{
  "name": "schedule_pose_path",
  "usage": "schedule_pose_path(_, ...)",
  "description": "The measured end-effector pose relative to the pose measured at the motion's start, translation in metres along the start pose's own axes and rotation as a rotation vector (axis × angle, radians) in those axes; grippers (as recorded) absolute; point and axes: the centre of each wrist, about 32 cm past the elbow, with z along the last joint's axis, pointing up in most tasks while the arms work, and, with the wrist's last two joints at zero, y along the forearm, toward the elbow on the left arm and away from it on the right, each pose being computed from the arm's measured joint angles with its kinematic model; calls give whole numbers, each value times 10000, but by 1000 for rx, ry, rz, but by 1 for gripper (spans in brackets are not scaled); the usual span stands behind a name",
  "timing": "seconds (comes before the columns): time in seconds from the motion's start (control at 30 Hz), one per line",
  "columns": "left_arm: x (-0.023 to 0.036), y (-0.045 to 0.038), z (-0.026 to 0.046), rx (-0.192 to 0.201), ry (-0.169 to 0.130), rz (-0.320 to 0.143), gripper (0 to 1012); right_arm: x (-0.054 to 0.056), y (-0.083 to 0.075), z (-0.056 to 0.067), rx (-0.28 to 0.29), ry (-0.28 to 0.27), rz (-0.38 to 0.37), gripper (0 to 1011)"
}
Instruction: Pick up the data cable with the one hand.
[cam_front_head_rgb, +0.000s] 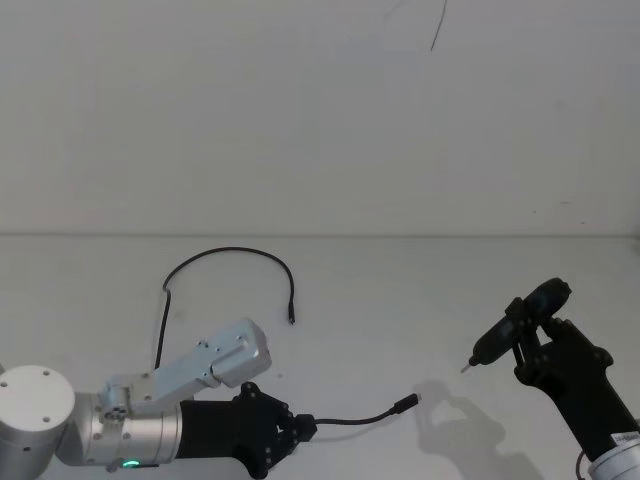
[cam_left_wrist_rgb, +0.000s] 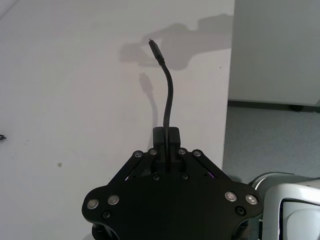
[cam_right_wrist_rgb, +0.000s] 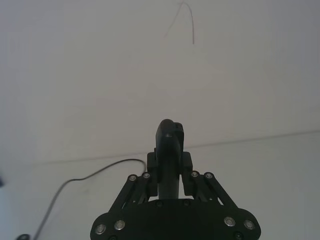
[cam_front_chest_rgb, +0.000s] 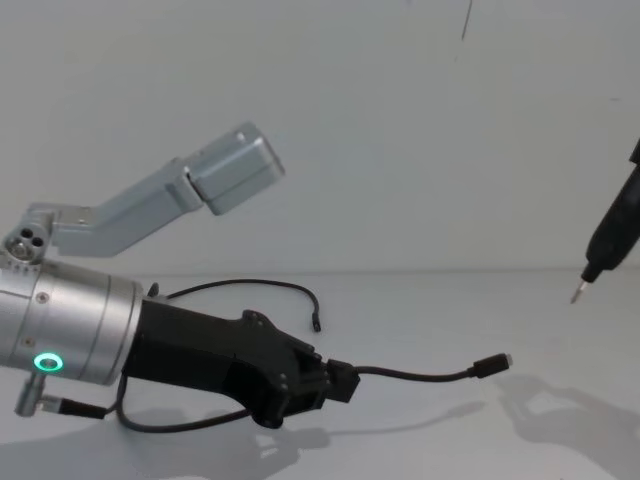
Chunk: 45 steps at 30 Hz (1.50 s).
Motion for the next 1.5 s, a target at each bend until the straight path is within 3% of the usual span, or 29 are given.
schedule_pose_path(0.23, 9, 49, -14, -15, -5, -4, 50, 10, -40, 18, -12, 112, 35, 263)
schedule_pose_path(0.43, 14, 75, -20, -23, -8, -6, 50, 5, -52, 6, -20, 174, 53, 263)
schedule_pose_path(0.83, 19, 99, -27, -30, -11, -9, 50, -13, 2, -64, -31, 216, 61, 263)
schedule_pose_path(1.5, 21, 110, -30, -33, -12, -10, 49, -18, 76, -191, -45, 274, -15, 263)
